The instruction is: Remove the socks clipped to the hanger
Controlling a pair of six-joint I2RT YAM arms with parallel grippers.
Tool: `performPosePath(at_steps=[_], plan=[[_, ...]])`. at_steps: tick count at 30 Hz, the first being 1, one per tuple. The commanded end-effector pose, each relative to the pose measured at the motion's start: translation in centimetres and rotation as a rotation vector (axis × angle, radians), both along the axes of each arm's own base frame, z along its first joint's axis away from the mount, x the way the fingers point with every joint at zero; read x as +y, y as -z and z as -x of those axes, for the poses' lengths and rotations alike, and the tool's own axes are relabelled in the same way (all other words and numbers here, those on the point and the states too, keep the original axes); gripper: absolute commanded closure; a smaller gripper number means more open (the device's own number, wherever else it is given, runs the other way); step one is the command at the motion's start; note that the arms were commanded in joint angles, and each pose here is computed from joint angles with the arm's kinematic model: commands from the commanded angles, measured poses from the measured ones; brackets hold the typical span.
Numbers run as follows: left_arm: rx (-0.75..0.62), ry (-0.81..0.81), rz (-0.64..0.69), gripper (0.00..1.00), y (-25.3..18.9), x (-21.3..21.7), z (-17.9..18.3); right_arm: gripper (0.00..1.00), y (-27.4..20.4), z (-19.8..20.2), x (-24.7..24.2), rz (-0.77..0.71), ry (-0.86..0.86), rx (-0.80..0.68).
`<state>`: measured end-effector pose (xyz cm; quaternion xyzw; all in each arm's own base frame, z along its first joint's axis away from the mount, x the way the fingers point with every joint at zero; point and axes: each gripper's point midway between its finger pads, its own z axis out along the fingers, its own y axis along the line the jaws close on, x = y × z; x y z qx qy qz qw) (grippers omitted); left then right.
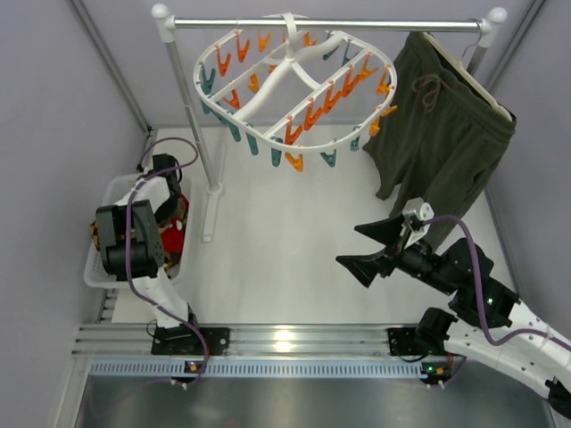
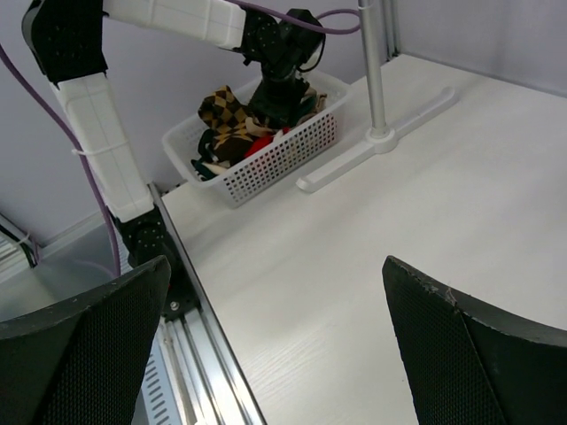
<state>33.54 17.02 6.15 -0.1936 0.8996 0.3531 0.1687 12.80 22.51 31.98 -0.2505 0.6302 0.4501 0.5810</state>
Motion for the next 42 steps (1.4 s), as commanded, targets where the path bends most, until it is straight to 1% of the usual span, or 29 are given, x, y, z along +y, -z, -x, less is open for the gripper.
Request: performPosePath(at_steps=[1, 2, 4, 5, 6, 8, 13, 15, 16, 17, 18, 19, 20, 21, 22, 24, 25, 27, 28, 29, 30, 31, 32, 33, 34, 36, 37, 39, 42], plan=[[-0.165, -0.013, 0.016, 0.53, -4.4, -0.3, -1.6, 0.0, -0.5, -0.3, 0.3, -0.015, 0.006, -0.025], [-0.222, -0.014, 0.008, 0.46, -6.3, -0.3, -1.8, 0.01, -0.5, -0.4, 0.3, -0.015, 0.006, -0.023], [-0.279, -0.021, 0.004, 0.34, -8.0, -0.3, -1.7, 0.01, -0.3, -0.5, 0.5, -0.007, 0.004, -0.019], [-0.321, -0.022, -0.003, 0.27, -9.5, -0.4, -1.6, 0.0, -0.4, -0.5, 0.5, -0.008, 0.006, -0.02], [-0.344, -0.026, -0.01, 0.23, -10.3, -0.3, -1.4, 0.0, -0.2, -0.6, 0.6, -0.003, 0.007, -0.014], [-0.403, -0.022, -0.013, 0.02, -12.3, -0.5, -1.1, 0.01, -0.5, -0.7, 0.6, -0.003, 0.012, -0.017], [-0.536, 0.03, 0.024, 0.02, -16.3, -1.9, -0.9, 0.01, -0.3, -1.9, -0.1, 0.027, 0.085, -0.018], [-0.618, 0.103, 0.085, 0.02, -18.5, -3.7, -0.9, 0.01, -0.7, -2.9, -1.1, 0.025, 0.167, -0.015], [-0.644, 0.158, 0.117, 0.02, -19.3, -5.3, -1.1, 0.01, -0.3, -3.3, -1.6, 0.042, 0.202, -0.004], [-0.708, 0.253, 0.188, 0.02, -21.0, -7.5, -0.9, 0.01, -0.7, -4.3, -2.8, 0.039, 0.287, -0.001], [-0.735, 0.304, 0.225, 0.02, -21.6, -8.9, -0.7, 0.0, -0.8, -4.7, -3.7, 0.037, 0.334, 0.007], [-0.795, 0.389, 0.275, 0.02, -23.5, -11.1, 0.0, 0.01, -0.8, -5.1, -4.6, 0.046, 0.388, 0.019], [-0.817, 0.443, 0.319, 0.02, -23.9, -12.5, 0.4, 0.01, -0.7, -6.0, -6.3, 0.052, 0.488, 0.03], [-0.836, 0.497, 0.396, 0.02, -23.8, -14.3, 0.9, 0.01, -0.8, -6.3, -7.1, 0.054, 0.532, 0.032], [-0.884, 0.528, 0.416, 0.02, -25.0, -15.3, 2.0, 0.01, -1.2, -6.5, -8.0, 0.055, 0.573, 0.03], [-0.908, 0.579, 0.488, 0.02, -24.9, -16.9, 3.3, 0.01, -0.3, -7.1, -10.2, 0.11, 0.685, 0.048], [-0.945, 0.603, 0.49, 0.02, -25.8, -17.2, 4.4, 0.01, -0.4, -7.3, -11.4, 0.121, 0.745, 0.055], [-0.957, 0.636, 0.508, 0.02, -25.5, -18.2, 5.6, 0.01, 0.5, -7.4, -12.6, 0.175, 0.795, 0.065], [-0.994, 0.652, 0.5, 0.02, -26.2, -18.4, 6.7, 0.01, 0.6, -7.5, -13.5, 0.185, 0.843, 0.071], [-0.989, 0.66, 0.505, 0.02, -25.5, -18.5, 7.2, 0.01, 0.7, -7.5, -14.0, 0.195, 0.864, 0.077], [-0.993, 0.677, 0.514, 0.02, -25.4, -18.9, 7.7, 0.01, 1.5, -7.3, -14.6, 0.242, 0.881, 0.086], [-1.026, 0.702, 0.516, 0.02, -25.9, -19.2, 8.8, 0.01, 1.3, -7.3, -15.4, 0.249, 0.917, 0.089], [-1.022, 0.711, 0.52, 0.02, -25.1, -19.4, 9.3, 0.01, 1.5, -7.2, -15.9, 0.262, 0.933, 0.099], [-1.028, 0.751, 0.552, 0.02, -25.1, -20.2, 9.8, 0.01, 2.0, -6.9, -16.6, 0.298, 0.948, 0.107], [-1.05, 0.802, 0.577, 0.02, -25.5, -21.1, 11.0, 0.01, 1.7, -6.7, -17.0, 0.301, 0.958, 0.11], [-1.039, 0.835, 0.594, 0.02, -24.9, -21.6, 11.9, 0.01, 1.4, -6.1, -17.9, 0.302, 0.968, 0.122], [-1.065, 0.86, 0.592, 0.02, -25.3, -21.8, 12.9, 0.0, 1.3, -5.9, -17.8, 0.295, 0.95, 0.127], [-1.073, 0.885, 0.595, 0.02, -25.1, -22.0, 13.7, 0.0, 1.2, -5.6, -18.1, 0.287, 0.943, 0.128], [-1.128, 0.901, 0.583, 0.02, -25.9, -22.0, 14.9, 0.0, 1.2, -5.4, -18.6, 0.312, 0.95, 0.128]])
